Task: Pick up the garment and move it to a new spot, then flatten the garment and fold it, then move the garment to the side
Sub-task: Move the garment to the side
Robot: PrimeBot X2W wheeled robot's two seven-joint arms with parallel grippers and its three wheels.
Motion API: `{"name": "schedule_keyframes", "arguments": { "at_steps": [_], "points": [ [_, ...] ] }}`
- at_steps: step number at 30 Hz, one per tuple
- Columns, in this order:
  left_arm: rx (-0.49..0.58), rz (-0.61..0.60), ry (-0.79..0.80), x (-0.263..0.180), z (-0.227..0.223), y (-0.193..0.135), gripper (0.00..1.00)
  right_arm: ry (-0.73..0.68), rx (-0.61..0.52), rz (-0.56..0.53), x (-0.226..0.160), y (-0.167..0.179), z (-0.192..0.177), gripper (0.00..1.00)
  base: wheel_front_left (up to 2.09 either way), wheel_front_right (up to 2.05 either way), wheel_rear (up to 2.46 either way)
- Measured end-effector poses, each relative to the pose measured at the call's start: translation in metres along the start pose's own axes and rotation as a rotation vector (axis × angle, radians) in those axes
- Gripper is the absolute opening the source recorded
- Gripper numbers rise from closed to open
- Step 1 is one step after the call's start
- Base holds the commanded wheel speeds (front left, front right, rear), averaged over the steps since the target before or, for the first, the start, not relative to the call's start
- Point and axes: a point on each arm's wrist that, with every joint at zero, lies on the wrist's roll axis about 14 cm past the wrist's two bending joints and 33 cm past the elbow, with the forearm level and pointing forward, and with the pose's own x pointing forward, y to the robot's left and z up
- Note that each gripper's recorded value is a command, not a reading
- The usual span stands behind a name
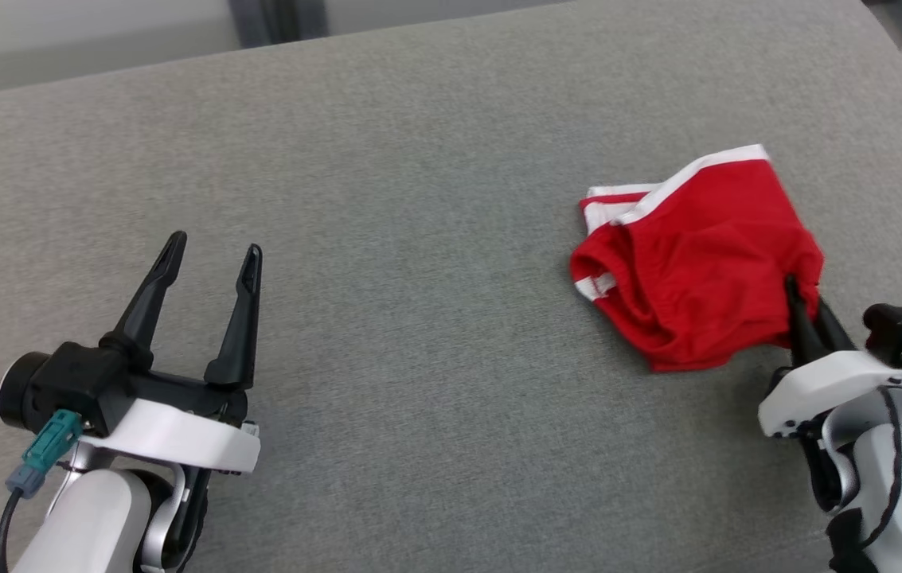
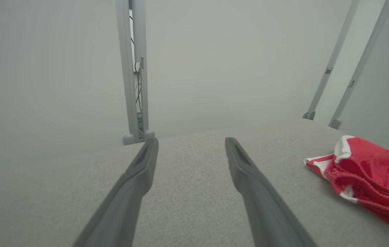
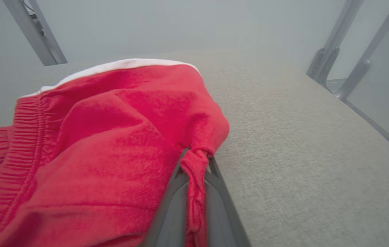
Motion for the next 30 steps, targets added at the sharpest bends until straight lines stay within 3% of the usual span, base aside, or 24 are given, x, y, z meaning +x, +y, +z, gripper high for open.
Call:
{"name": "schedule_keyframes", "arguments": {
  "at_steps": [7,15,16,17,18,30],
  "points": [
    [-0.018,-0.128,0.023,0.032,-0.015,-0.031,1.00,-0.004,-0.099,-0.199,0.001,-0.085,0.014,0.00,0.00,0.00,0.00],
    [-0.035,-0.174,0.053,0.046,-0.033,-0.038,1.00,0.015,-0.235,-0.288,0.016,-0.131,0.032,0.00,0.00,0.00,0.00],
    [-0.035,-0.175,0.056,0.047,-0.034,-0.038,1.00,0.017,-0.241,-0.307,0.016,-0.138,0.033,0.21,0.00,0.00,0.00],
    [-0.036,-0.173,0.057,0.047,-0.035,-0.036,1.00,0.020,-0.249,-0.316,0.017,-0.141,0.033,0.21,0.00,0.00,0.00],
    [-0.037,-0.170,0.060,0.047,-0.036,-0.035,1.00,0.026,-0.256,-0.319,0.018,-0.141,0.032,1.00,0.00,0.00,0.00],
    [-0.030,-0.130,0.040,0.040,-0.027,-0.026,1.00,-0.118,-0.222,-0.330,0.020,-0.117,0.061,1.00,0.00,0.00,0.00]
  ]
}}
